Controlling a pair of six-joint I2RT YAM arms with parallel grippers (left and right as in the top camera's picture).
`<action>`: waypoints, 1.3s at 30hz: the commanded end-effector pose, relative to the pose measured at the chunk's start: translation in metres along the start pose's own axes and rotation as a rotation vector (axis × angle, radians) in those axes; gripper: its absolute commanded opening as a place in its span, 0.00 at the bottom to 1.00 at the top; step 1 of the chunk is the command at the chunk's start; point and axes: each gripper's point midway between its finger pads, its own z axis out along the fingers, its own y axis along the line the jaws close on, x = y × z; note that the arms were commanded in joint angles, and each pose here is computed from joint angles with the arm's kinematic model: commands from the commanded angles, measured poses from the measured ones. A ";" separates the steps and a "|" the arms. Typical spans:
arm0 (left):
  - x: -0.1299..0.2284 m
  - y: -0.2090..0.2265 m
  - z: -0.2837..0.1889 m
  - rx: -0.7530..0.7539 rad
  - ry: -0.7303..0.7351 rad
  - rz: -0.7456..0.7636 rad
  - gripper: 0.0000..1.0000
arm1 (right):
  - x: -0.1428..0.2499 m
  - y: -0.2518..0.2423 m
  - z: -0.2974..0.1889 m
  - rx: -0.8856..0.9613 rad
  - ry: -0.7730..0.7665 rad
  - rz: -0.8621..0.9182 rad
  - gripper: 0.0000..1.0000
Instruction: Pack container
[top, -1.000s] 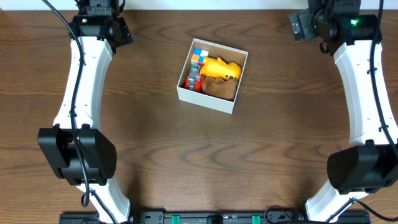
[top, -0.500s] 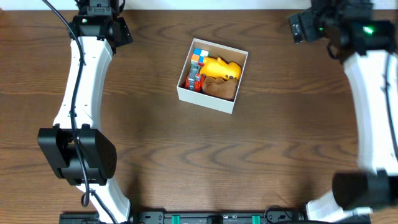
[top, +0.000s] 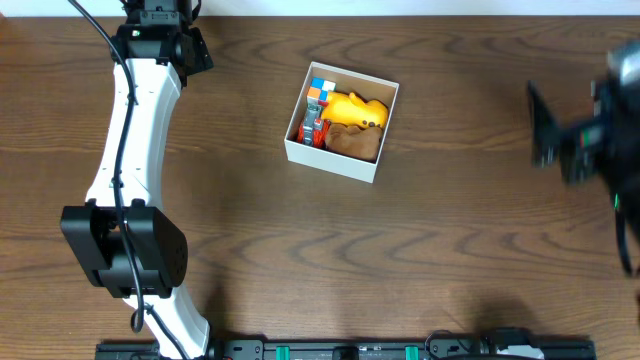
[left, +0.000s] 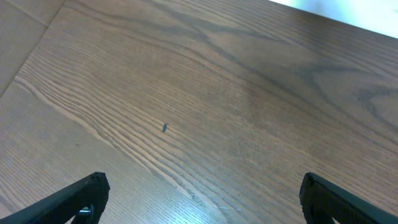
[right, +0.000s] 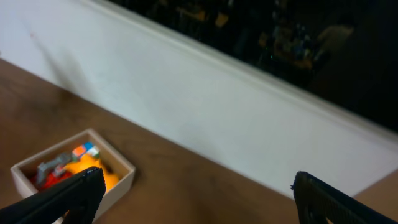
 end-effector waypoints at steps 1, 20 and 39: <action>-0.003 0.001 -0.002 0.001 -0.008 -0.006 0.98 | 0.033 0.009 -0.012 0.005 0.027 0.109 0.99; -0.003 0.001 -0.002 0.001 -0.008 -0.006 0.98 | 0.213 0.041 0.004 0.148 -0.123 0.174 0.99; -0.003 0.001 -0.002 0.001 -0.008 -0.006 0.98 | 0.290 0.050 0.034 0.218 -0.210 0.218 0.99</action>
